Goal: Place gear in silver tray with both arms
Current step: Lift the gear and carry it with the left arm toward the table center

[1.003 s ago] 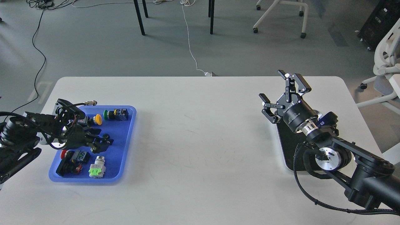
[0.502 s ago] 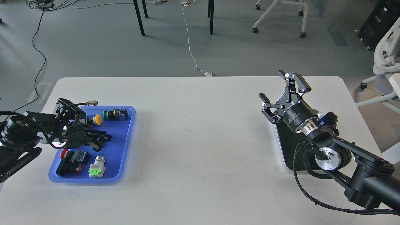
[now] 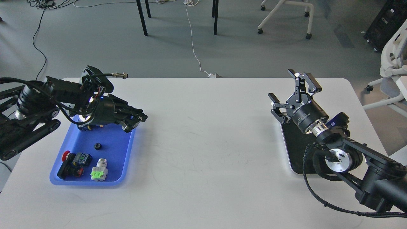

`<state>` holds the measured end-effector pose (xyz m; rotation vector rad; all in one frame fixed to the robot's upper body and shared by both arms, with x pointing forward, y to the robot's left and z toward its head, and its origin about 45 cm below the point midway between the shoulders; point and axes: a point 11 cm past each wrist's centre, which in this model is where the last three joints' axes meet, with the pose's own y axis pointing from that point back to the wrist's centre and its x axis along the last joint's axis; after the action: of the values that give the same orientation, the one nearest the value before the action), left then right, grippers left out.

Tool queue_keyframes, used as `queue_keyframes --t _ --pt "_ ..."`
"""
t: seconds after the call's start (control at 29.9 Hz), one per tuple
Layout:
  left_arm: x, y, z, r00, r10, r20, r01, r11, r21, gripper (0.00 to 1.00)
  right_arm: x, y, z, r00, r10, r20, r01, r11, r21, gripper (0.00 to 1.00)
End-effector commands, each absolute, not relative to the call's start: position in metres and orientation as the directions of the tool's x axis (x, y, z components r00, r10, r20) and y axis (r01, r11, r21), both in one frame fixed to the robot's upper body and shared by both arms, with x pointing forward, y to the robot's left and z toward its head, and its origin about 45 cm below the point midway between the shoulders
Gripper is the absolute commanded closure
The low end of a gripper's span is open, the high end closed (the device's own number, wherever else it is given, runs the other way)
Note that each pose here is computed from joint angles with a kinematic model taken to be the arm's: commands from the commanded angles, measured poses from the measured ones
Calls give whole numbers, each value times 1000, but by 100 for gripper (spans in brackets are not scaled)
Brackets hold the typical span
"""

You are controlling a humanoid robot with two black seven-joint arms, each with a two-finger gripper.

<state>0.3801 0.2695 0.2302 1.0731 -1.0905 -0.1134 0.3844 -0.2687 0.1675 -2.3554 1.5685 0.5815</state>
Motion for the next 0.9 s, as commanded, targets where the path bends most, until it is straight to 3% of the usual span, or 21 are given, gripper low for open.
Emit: queue_keyframes --t 0.0,0.23,0.43,0.77,0.87 --pt "381 213 242 419 -576 702 -354 608 710 85 385 -283 170 327 -836 -440 -928 -371 16 1" --pt "368 115 213 272 -708 652 -198 621 758 85 381 -313 165 275 -866 -417 -946 -320 42 1" --pt "364 67 179 290 -730 619 -138 608 782 84 374 -326 159 242 -871 -428 -955 -292 54 1" --pt "355 36 144 310 -769 558 -99 558 824 83 373 -329 161 242 -869 -432 -956 -289 47 1" --pt "359 47 135 336 -776 534 -111 531 840 82 373 -329 161 242 -869 -432 -956 -289 47 1"
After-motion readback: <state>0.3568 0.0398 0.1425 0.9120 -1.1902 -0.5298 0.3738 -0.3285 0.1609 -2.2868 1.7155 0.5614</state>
